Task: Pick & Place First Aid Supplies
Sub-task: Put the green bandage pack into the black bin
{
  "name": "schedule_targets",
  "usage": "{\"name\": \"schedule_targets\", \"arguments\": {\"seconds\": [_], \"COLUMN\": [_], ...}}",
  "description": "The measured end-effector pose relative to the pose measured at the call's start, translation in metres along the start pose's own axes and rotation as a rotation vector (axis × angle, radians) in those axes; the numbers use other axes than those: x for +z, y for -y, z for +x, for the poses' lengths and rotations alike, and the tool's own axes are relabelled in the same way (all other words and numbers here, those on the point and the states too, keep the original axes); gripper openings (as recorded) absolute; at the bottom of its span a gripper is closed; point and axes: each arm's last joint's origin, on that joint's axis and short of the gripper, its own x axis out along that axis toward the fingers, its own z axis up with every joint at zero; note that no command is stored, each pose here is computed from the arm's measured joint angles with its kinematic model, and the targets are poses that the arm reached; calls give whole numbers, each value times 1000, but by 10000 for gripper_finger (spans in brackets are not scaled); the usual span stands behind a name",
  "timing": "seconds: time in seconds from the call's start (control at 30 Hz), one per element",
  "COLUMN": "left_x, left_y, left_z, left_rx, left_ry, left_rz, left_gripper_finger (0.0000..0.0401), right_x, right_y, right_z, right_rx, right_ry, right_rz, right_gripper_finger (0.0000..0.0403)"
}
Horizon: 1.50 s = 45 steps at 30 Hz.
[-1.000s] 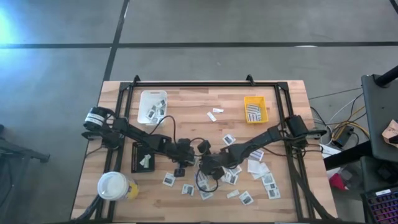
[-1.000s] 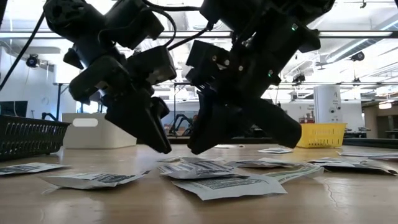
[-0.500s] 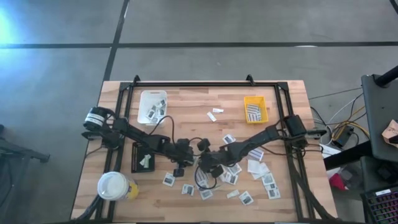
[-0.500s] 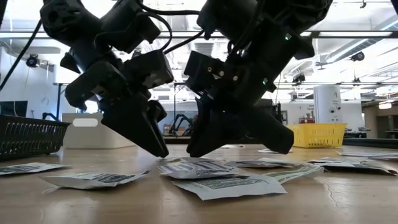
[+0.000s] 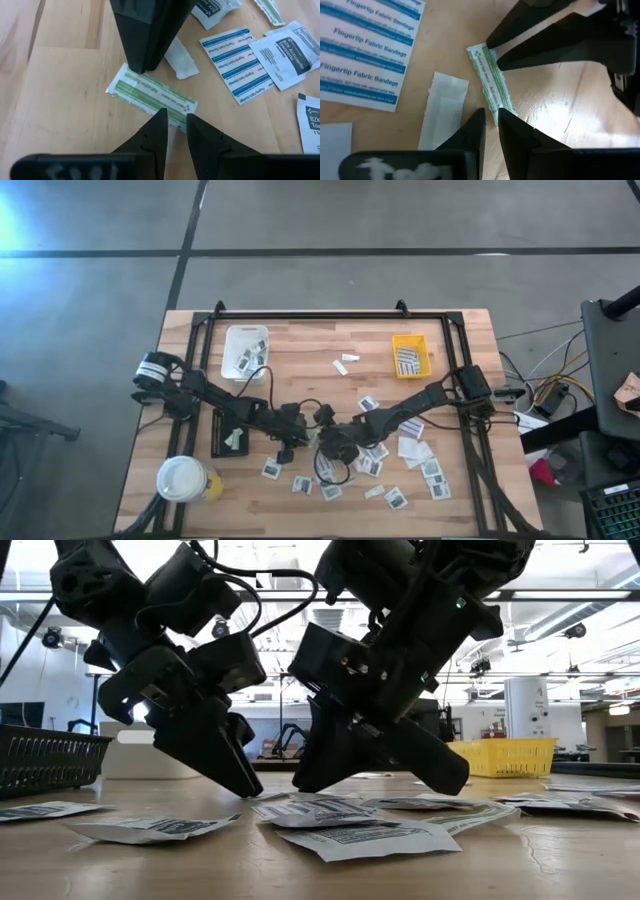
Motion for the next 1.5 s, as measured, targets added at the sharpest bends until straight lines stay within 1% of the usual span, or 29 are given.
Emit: {"name": "schedule_targets", "arguments": {"seconds": [0.23,0.37,0.5,0.6,0.7,1.07,1.2,1.37,1.5], "left_x": [-1,-1,-2,-2,-1,2,0,-2,-2], "left_y": [0,0,-1,-2,-3,-1,-2,-3,-3], "left_z": [0,0,0,0,0,0,0,0,0], "left_rx": [-2,-2,0,1,-5,-39,-28,-2,1], "left_ry": [7,6,0,1,8,36,21,-2,-8], "left_rz": [-13,-41,-48,-53,-78,-131,-153,-180,-196], "left_gripper_finger": [83,83,83,83,83,83,83,83,83], "right_x": [0,-1,-1,0,0,1,1,4,5], "right_y": [-2,-5,-6,-6,-6,-5,-5,-8,-9], "right_z": [4,12,12,13,13,13,11,9,9], "right_rx": [-9,-7,-14,-20,-24,-37,-35,-33,-30], "right_ry": [9,6,2,12,16,21,21,32,33], "right_rz": [-186,-249,-254,-280,-291,-288,-290,-331,-311], "right_gripper_finger": [52,52,52,52,52,52,52,52,52]}}
